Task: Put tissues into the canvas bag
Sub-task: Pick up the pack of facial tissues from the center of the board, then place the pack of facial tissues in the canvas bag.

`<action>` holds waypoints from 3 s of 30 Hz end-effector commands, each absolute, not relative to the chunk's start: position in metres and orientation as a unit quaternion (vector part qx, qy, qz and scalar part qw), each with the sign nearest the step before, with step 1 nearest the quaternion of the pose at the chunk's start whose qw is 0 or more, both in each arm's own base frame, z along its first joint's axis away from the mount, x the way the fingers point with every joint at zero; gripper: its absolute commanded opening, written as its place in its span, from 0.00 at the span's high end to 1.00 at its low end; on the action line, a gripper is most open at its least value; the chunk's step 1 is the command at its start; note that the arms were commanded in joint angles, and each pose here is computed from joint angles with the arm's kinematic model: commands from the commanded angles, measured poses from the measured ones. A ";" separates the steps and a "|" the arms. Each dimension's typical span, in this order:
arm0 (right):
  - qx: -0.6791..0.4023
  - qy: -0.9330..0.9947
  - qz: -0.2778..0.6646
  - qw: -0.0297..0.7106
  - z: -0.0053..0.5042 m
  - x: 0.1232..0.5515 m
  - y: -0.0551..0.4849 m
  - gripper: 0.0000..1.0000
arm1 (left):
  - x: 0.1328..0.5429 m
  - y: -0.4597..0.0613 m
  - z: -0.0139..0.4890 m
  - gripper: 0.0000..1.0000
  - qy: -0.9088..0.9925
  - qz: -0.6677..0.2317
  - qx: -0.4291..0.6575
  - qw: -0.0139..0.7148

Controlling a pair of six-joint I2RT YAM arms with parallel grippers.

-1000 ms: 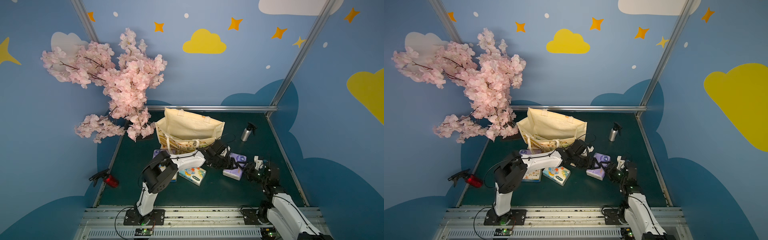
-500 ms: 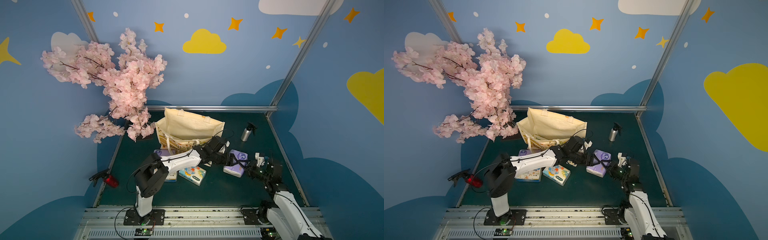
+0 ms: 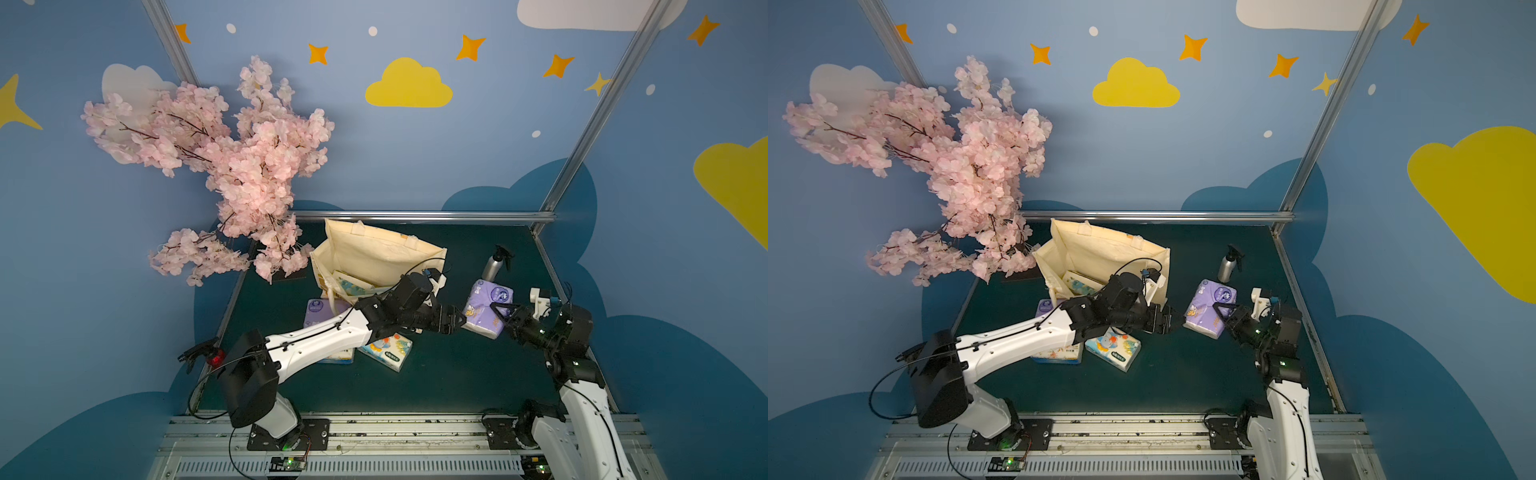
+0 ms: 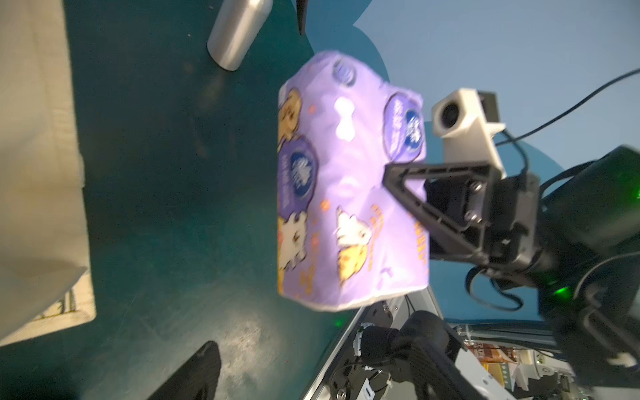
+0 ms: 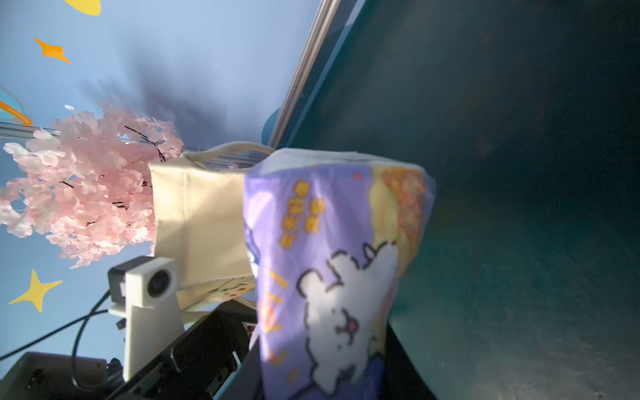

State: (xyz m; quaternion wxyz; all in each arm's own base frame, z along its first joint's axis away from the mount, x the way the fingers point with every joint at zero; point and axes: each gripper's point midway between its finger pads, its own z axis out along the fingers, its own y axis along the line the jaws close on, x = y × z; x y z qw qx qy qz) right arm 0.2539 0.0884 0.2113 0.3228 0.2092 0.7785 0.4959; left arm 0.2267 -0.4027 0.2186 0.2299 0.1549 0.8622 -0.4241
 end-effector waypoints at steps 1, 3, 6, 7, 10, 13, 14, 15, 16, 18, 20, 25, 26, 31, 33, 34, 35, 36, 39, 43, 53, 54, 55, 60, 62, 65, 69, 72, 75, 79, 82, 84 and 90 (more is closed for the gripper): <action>0.172 0.777 0.501 0.339 0.243 0.253 0.091 0.65 | 0.223 -0.380 0.234 0.11 0.863 -0.390 0.155 0.283; 0.159 0.775 0.500 0.353 0.260 0.257 0.090 0.65 | 0.217 -0.374 0.238 0.09 0.859 -0.383 0.162 0.298; 0.139 0.769 0.498 0.377 0.290 0.262 0.089 0.65 | 0.209 -0.369 0.239 0.06 0.857 -0.369 0.173 0.316; 0.135 0.767 0.498 0.382 0.297 0.264 0.088 0.66 | 0.211 -0.368 0.239 0.06 0.857 -0.365 0.172 0.320; 0.120 0.762 0.499 0.395 0.317 0.269 0.088 0.66 | 0.212 -0.369 0.245 0.05 0.854 -0.364 0.180 0.325; 0.098 0.752 0.495 0.424 0.346 0.274 0.088 0.66 | 0.210 -0.372 0.264 0.05 0.843 -0.375 0.191 0.334; 0.088 0.749 0.494 0.432 0.356 0.274 0.088 0.66 | 0.208 -0.371 0.271 0.05 0.839 -0.380 0.193 0.339; 0.078 0.746 0.492 0.441 0.367 0.275 0.089 0.66 | 0.207 -0.370 0.278 0.05 0.835 -0.384 0.193 0.343; 0.063 0.743 0.493 0.449 0.378 0.276 0.092 0.66 | 0.206 -0.367 0.284 0.05 0.831 -0.388 0.193 0.349; 0.038 0.737 0.497 0.457 0.395 0.279 0.099 0.66 | 0.205 -0.359 0.293 0.05 0.826 -0.389 0.186 0.363; 0.015 0.735 0.500 0.458 0.406 0.283 0.110 0.66 | 0.206 -0.345 0.302 0.05 0.823 -0.384 0.174 0.382; -0.042 0.738 0.504 0.447 0.417 0.292 0.147 0.66 | 0.215 -0.300 0.313 0.04 0.818 -0.355 0.128 0.434; -0.055 0.738 0.505 0.443 0.418 0.294 0.157 0.66 | 0.216 -0.288 0.316 0.04 0.818 -0.347 0.117 0.443; -0.119 0.737 0.506 0.431 0.428 0.302 0.202 0.66 | 0.223 -0.231 0.324 0.00 0.819 -0.303 0.061 0.484; -0.141 0.735 0.506 0.428 0.432 0.307 0.220 0.66 | 0.224 -0.210 0.327 0.00 0.816 -0.288 0.038 0.499; -0.153 0.735 0.505 0.427 0.434 0.310 0.230 0.66 | 0.224 -0.199 0.328 0.00 0.814 -0.281 0.024 0.507; -0.165 0.734 0.503 0.425 0.435 0.312 0.239 0.66 | 0.223 -0.189 0.328 0.00 0.814 -0.273 0.012 0.512; -0.181 0.736 0.500 0.419 0.434 0.314 0.251 0.66 | 0.223 -0.179 0.327 0.00 0.815 -0.263 0.000 0.516; -0.227 0.745 0.482 0.401 0.426 0.319 0.287 0.66 | 0.222 -0.152 0.322 0.00 0.818 -0.236 -0.031 0.524; -0.277 0.768 0.438 0.377 0.404 0.329 0.323 0.66 | 0.220 -0.121 0.313 0.00 0.823 -0.197 -0.076 0.527; -0.387 0.815 0.294 0.315 0.338 0.348 0.378 0.66 | 0.224 -0.098 0.299 0.00 0.833 -0.175 -0.117 0.512; -0.396 0.818 0.280 0.309 0.329 0.350 0.382 0.66 | 0.226 -0.099 0.297 0.00 0.835 -0.178 -0.119 0.508; -0.404 0.820 0.269 0.304 0.323 0.351 0.385 0.66 | 0.227 -0.100 0.296 0.00 0.836 -0.179 -0.120 0.505; -0.435 0.825 0.238 0.271 0.292 0.348 0.392 0.67 | 0.235 -0.101 0.295 0.00 0.838 -0.186 -0.125 0.497; -0.440 0.830 0.219 0.265 0.282 0.350 0.387 0.67 | 0.237 -0.101 0.293 0.00 0.841 -0.190 -0.127 0.491; -0.451 0.835 0.181 0.258 0.269 0.352 0.376 0.67 | 0.240 -0.103 0.289 0.00 0.844 -0.199 -0.130 0.482; -0.460 0.839 0.157 0.244 0.253 0.350 0.367 0.65 | 0.246 -0.105 0.285 0.00 0.846 -0.208 -0.134 0.473; -0.468 0.840 0.137 0.237 0.241 0.352 0.364 0.58 | 0.250 -0.109 0.287 0.00 0.845 -0.217 -0.133 0.469; -0.477 0.838 0.124 0.232 0.233 0.351 0.366 0.48 | 0.254 -0.113 0.289 0.00 0.844 -0.225 -0.130 0.469; -0.468 0.842 0.094 0.251 0.232 0.365 0.364 0.34 | 0.255 -0.120 0.293 0.00 0.844 -0.239 -0.115 0.466; -0.462 0.842 0.075 0.269 0.237 0.373 0.360 0.23 | 0.252 -0.121 0.293 0.00 0.845 -0.243 -0.107 0.464; -0.454 0.841 0.061 0.289 0.245 0.378 0.357 0.13 | 0.248 -0.120 0.291 0.00 0.847 -0.240 -0.104 0.462; -0.426 0.820 0.080 0.373 0.296 0.379 0.352 0.07 | 0.237 -0.121 0.286 0.00 0.846 -0.250 -0.099 0.462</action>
